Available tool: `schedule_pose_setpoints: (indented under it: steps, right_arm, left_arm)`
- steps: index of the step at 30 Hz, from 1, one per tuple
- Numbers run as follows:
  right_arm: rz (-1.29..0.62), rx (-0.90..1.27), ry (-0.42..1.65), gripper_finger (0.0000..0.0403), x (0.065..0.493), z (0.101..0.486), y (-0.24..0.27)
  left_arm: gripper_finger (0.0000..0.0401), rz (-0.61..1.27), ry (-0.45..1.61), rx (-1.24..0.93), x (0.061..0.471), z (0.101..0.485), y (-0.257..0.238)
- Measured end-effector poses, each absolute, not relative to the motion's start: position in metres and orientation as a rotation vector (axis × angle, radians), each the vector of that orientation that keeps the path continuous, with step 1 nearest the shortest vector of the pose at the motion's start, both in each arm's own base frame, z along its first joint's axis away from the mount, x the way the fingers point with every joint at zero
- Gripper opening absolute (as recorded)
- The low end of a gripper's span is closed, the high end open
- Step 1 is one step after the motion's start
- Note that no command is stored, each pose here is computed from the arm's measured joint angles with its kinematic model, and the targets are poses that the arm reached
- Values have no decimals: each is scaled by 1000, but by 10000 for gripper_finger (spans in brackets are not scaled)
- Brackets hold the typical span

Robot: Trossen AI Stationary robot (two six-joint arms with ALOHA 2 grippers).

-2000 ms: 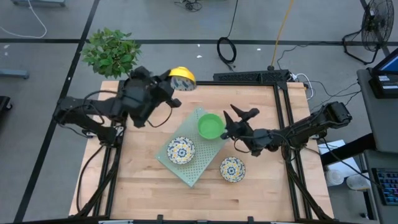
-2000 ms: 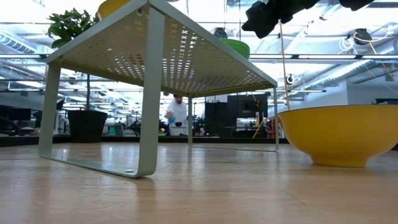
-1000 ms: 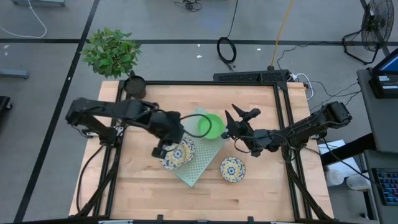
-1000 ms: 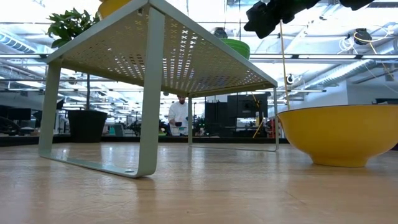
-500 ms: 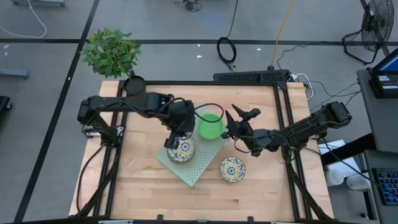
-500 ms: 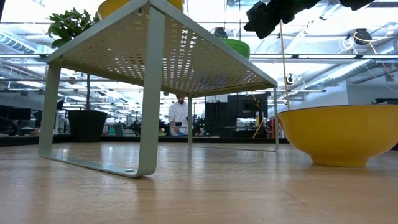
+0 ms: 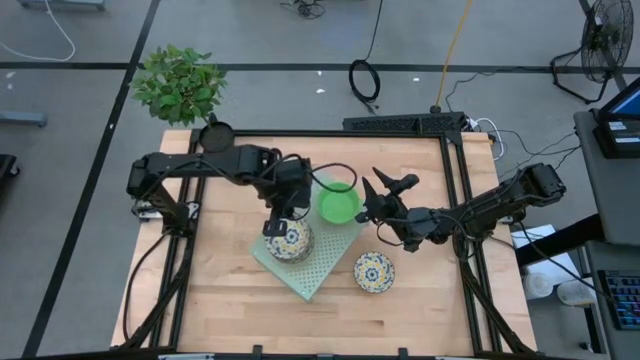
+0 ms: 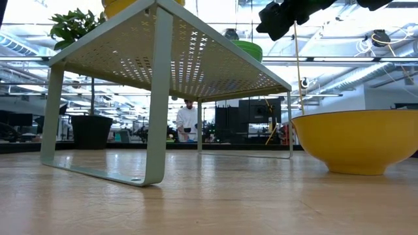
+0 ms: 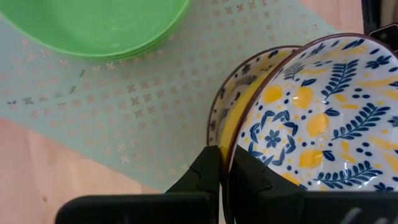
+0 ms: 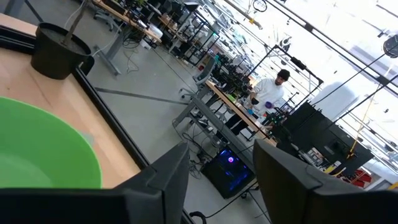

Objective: Pick & Place Mini bowls
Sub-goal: Stack the bottom patterned bowl on the patterned bowl on the shelf, then stack the patterned bowl on the patterned bowl on the shelf

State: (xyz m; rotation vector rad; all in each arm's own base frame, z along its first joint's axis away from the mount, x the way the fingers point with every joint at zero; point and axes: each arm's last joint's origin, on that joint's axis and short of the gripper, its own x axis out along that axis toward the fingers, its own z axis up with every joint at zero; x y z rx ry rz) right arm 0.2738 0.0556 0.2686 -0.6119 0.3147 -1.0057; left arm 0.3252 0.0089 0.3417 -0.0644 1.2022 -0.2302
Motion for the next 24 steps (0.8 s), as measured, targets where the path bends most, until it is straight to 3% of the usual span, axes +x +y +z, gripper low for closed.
schedule_pose_setpoints:
  steps: [12, 18, 24]
  right_arm:
    - [-1006, -612, 315, 161, 274, 269, 56]
    - [-1006, -612, 315, 161, 274, 269, 56]
    - [-1006, -612, 315, 161, 274, 269, 56]
  left_arm:
    - [15, -219, 1198, -78, 327, 336, 9]
    - [74, -223, 1197, -74, 327, 336, 8]
    - [91, -234, 1195, -58, 327, 336, 8]
